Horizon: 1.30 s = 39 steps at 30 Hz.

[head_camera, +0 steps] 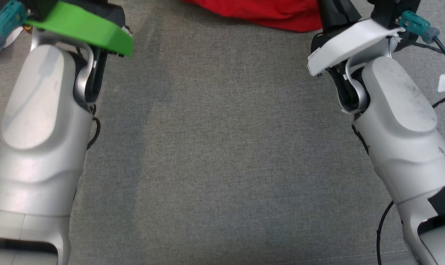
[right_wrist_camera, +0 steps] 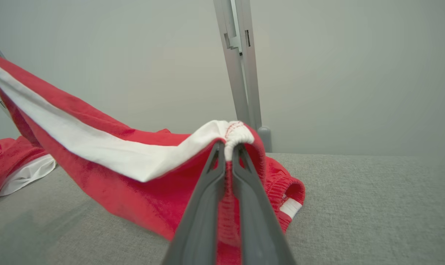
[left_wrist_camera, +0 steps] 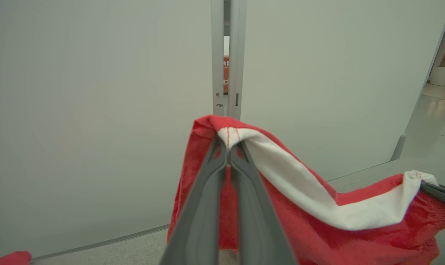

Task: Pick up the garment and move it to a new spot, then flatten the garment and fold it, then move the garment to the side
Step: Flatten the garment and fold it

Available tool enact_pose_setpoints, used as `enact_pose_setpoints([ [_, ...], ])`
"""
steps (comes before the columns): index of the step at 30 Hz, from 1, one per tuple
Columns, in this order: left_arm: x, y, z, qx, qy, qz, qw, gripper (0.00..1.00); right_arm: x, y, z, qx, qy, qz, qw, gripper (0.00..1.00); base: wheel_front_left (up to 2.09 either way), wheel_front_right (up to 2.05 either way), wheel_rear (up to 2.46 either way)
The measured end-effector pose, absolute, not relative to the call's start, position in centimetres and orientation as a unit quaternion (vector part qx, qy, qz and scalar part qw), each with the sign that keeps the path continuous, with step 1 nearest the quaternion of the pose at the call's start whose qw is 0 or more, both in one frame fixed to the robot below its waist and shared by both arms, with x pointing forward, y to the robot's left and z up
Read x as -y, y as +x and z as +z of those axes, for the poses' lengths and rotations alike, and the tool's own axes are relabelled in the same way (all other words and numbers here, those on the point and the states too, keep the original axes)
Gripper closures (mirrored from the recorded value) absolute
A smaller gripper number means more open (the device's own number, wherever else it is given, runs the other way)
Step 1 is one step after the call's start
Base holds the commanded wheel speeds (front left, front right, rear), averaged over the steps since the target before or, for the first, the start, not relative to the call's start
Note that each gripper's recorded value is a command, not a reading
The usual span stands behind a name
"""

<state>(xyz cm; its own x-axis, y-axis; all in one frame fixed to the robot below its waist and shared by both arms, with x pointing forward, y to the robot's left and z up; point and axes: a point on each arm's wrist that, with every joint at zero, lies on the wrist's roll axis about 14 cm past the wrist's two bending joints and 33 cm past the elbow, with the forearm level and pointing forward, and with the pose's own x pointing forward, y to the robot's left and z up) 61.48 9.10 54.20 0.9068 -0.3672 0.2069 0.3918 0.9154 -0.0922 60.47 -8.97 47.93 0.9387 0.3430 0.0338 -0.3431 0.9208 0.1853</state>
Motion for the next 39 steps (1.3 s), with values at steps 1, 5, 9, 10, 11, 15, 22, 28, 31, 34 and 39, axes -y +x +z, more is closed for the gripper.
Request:
enact_pose_setpoints([
  [1, -9.3, 61.0, 53.8, 0.094, -0.071, -0.195, 0.974, 1.0, 9.1, 60.0, 48.0, 0.008, 0.102, 0.176, 0.979, 1.0, 0.0, 0.0, 0.0],
  [5, -9.8, 57.9, 52.3, 0.088, -0.093, -0.194, 0.973, 1.0, 9.9, 57.2, 47.5, 0.013, 0.124, 0.17, 0.978, 1.0, 0.0, 0.0, 0.0],
  [9, -10.3, 54.0, 51.8, 0.085, -0.113, -0.187, 0.972, 1.0, 10.5, 53.9, 48.1, 0.024, 0.141, 0.164, 0.976, 1.0, 0.0, 0.0, 0.0],
  [10, -10.4, 53.0, 51.8, 0.083, -0.117, -0.184, 0.972, 1.0, 10.6, 53.0, 48.5, 0.028, 0.145, 0.164, 0.975, 1.0, 0.0, 0.0, 0.0],
  [11, -10.5, 52.0, 51.8, 0.082, -0.12, -0.181, 0.973, 1.0, 10.6, 52.2, 48.8, 0.032, 0.147, 0.163, 0.975, 1.0, 0.0, 0.0, 0.0],
  [15, -10.7, 48.6, 52.5, 0.086, -0.13, -0.173, 0.972, 1.0, 10.5, 49.0, 49.7, 0.04, 0.145, 0.165, 0.975, 1.0, 0.0, 0.0, 0.0],
  [22, -10.3, 42.3, 54.9, 0.103, -0.136, -0.177, 0.969, 1.0, 11.3, 43.3, 51.3, 0.051, 0.163, 0.149, 0.974, 1.0, 0.0, 0.0, 0.0],
  [28, -10.5, 37.7, 57.9, 0.121, -0.129, -0.178, 0.968, 1.0, 12.3, 38.7, 52.9, 0.064, 0.161, 0.143, 0.974, 1.0, 0.0, 0.0, 0.0],
  [31, -10.6, 35.8, 57.8, 0.101, -0.119, -0.18, 0.971, 1.0, 12.7, 36.8, 52.9, 0.053, 0.153, 0.142, 0.976, 1.0, 0.0, 0.0, 0.0],
  [34, -10.8, 34.8, 57.2, 0.079, -0.117, -0.178, 0.974, 1.0, 12.7, 35.3, 52.6, 0.038, 0.155, 0.141, 0.977, 1.0, 0.0, 0.0, 0.0],
  [39, -11.1, 34.8, 54.8, 0.034, -0.128, -0.171, 0.976, 1.0, 12.4, 34.3, 50.6, -0.004, 0.169, 0.136, 0.976, 1.0, 0.0, 0.0, 0.0],
])
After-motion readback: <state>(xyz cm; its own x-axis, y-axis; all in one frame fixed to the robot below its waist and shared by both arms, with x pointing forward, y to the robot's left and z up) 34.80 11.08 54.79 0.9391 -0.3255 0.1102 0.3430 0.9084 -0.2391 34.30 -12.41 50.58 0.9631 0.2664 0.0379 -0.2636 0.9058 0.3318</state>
